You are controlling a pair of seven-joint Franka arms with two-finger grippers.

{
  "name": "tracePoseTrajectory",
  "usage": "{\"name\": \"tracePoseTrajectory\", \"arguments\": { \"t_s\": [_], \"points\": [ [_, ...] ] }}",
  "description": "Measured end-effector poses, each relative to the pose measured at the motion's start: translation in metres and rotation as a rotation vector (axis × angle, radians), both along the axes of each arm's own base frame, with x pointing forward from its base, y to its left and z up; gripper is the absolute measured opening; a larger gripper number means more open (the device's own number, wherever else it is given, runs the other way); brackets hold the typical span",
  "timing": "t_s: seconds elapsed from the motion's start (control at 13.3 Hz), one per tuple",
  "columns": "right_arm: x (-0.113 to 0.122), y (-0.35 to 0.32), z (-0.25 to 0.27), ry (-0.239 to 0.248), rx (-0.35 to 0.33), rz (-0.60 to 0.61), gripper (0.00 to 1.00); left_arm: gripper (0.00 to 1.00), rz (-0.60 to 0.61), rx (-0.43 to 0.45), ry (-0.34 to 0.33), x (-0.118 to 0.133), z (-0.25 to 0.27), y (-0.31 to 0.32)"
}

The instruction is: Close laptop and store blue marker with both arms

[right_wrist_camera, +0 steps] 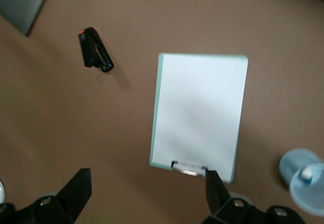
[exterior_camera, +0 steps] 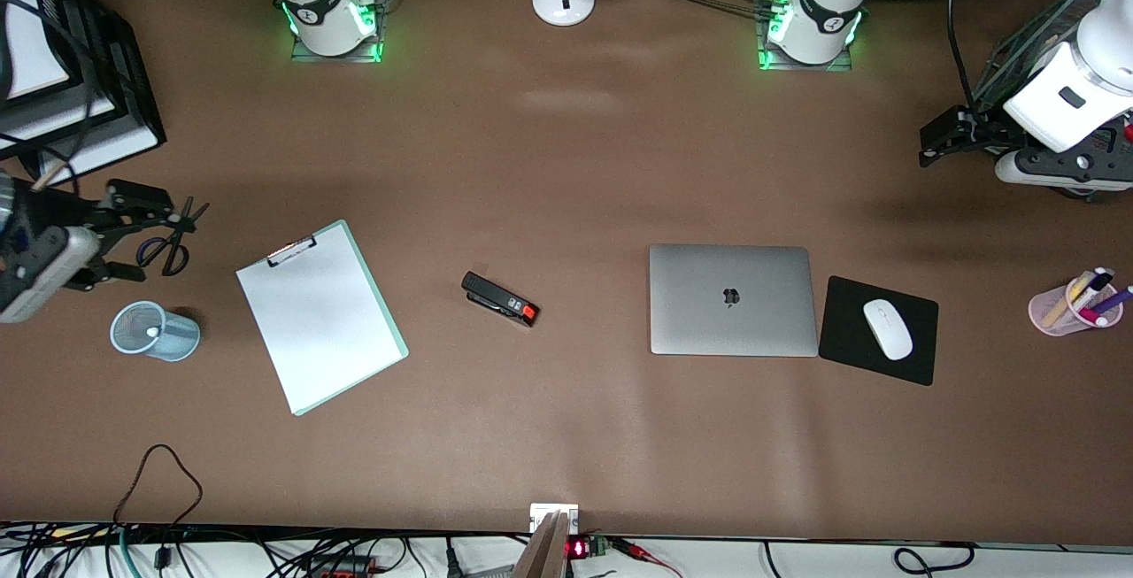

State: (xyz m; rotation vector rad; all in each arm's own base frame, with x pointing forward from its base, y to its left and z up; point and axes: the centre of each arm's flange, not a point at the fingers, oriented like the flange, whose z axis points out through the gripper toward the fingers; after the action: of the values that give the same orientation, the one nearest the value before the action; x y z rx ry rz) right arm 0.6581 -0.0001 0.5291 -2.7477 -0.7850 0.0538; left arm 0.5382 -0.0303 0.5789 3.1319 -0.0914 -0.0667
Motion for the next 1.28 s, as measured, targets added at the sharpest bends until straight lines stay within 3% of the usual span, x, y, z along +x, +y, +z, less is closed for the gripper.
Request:
{"name": "tracePoseTrajectory", "arguments": {
  "t_s": [0.45, 0.6, 0.75, 0.9, 1.13, 1.28],
  "points": [
    [-0.023, 0.063, -0.015, 0.148, -0.215, -0.377, 1.00, 1.00, -0.003, 0.000, 0.001, 0.000, 0.000, -0.002],
    [-0.030, 0.078, -0.027, 0.166, -0.326, -0.468, 1.00, 1.00, -0.007, 0.001, 0.006, -0.001, 0.000, -0.004],
    [-0.032, 0.073, -0.028, 0.154, -0.405, -0.509, 1.00, 1.00, -0.012, 0.001, 0.007, -0.001, 0.001, -0.006],
    [-0.033, 0.029, -0.010, 0.131, -0.421, -0.582, 1.00, 1.00, -0.014, 0.001, 0.010, -0.002, 0.000, -0.007],
    [-0.046, -0.054, 0.024, 0.100, -0.386, -0.659, 1.00, 1.00, -0.014, 0.001, 0.011, -0.002, 0.001, -0.007],
    [-0.054, -0.071, 0.040, 0.080, -0.374, -0.677, 1.00, 1.00, -0.014, 0.001, 0.012, -0.002, 0.000, -0.008]
  ]
}}
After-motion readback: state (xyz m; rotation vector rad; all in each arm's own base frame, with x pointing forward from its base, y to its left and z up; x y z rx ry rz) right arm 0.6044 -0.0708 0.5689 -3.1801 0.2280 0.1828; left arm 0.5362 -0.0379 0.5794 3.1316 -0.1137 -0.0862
